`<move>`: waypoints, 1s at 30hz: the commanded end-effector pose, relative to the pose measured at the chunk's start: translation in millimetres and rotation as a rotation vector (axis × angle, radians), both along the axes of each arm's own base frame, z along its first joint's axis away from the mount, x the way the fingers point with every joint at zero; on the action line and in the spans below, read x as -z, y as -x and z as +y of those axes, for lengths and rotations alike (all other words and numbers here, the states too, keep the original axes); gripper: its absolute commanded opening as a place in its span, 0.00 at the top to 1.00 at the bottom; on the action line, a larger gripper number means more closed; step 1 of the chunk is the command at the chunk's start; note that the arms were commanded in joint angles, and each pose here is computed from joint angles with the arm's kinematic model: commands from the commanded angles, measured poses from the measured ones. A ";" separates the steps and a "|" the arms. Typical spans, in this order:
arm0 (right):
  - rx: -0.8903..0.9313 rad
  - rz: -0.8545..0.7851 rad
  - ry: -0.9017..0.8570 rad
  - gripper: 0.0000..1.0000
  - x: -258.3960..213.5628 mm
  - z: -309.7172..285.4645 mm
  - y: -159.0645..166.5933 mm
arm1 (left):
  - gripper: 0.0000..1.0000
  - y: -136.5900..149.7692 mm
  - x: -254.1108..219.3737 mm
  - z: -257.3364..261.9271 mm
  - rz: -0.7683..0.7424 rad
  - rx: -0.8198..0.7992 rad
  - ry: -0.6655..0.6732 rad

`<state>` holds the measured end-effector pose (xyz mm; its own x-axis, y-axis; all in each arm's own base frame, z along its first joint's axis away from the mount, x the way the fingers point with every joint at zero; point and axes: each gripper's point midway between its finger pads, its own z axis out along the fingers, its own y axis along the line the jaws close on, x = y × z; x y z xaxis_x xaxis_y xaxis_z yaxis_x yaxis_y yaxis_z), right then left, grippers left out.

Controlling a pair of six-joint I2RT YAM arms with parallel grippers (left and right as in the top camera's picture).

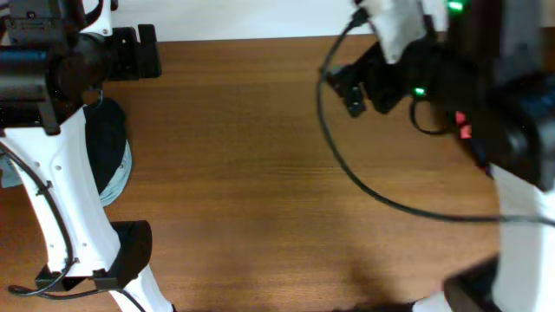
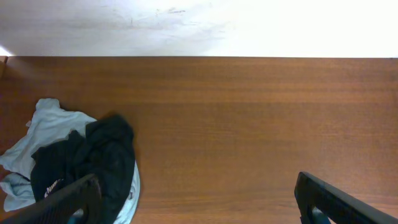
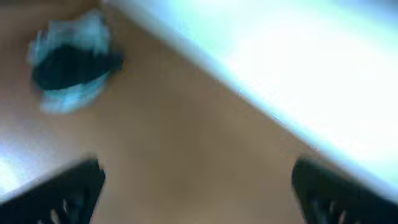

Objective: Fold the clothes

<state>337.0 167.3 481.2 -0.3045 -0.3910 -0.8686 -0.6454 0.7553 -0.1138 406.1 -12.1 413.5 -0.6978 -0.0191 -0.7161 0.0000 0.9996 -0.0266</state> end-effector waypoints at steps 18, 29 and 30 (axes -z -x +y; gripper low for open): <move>0.442 -0.482 -0.248 0.01 252.8 -138.2 109.6 | 0.01 0.8 -1.3 0.1 -0.004 0.012 -0.008; 0.672 -0.354 -0.332 0.02 322.9 -170.2 91.0 | 0.01 0.8 -1.3 0.1 -0.004 0.012 -0.008; 0.671 -0.354 -0.332 0.01 322.9 -170.1 91.0 | 0.01 0.8 -1.3 0.1 -0.004 0.012 -0.008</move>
<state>246.1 1.7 160.4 -0.0688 0.0572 -0.9960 -0.0370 0.9975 0.0598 405.8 -12.1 413.2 -0.6991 -0.0190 -0.7148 -0.0001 0.9996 -0.0265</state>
